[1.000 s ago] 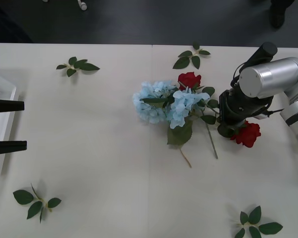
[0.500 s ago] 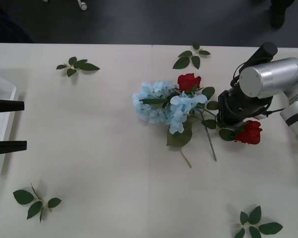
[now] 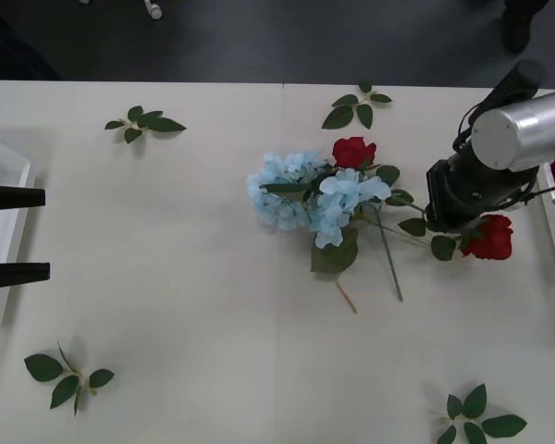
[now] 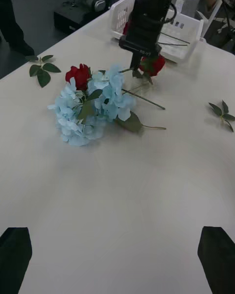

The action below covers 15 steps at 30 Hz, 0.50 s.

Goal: Put the red flowers into the right box and the blue flowers into the left box

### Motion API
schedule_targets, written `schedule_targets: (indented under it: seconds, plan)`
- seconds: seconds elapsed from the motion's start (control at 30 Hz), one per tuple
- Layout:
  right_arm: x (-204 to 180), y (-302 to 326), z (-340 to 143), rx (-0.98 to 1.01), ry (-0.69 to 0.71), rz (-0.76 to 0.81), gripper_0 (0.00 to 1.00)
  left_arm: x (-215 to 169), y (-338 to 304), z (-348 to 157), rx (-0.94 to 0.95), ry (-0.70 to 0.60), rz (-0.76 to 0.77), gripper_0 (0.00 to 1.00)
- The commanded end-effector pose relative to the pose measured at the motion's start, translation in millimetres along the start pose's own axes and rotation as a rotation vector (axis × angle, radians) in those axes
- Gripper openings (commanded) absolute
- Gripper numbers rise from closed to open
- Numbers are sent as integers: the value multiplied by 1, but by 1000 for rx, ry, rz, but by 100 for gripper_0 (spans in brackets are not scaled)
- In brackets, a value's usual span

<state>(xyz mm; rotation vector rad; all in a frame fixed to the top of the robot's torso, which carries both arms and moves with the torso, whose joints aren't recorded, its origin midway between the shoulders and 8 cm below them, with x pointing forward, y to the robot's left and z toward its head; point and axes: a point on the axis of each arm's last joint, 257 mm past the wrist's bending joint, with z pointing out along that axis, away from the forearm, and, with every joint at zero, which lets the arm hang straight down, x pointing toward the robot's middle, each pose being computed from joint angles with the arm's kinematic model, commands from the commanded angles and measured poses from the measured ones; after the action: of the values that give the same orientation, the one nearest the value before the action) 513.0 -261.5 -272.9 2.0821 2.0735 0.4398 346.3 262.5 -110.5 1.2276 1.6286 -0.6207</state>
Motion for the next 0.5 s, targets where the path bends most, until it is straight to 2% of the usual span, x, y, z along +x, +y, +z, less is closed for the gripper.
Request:
schedule_targets:
  seconds: [0.03, 0.37, 0.5]
  plan:
    - [-21, 22, -57, -63, 8, -68, 0, -8, 7, -6, -23, 4, 69, 100]
    - [-71, 31, -174, -105, 51, -283, 0, -8, 7, -6, -23, 4, 69, 100]
    - [-97, 36, -202, -138, 29, -386, 0, -8, 7, -6, -23, 4, 69, 100]
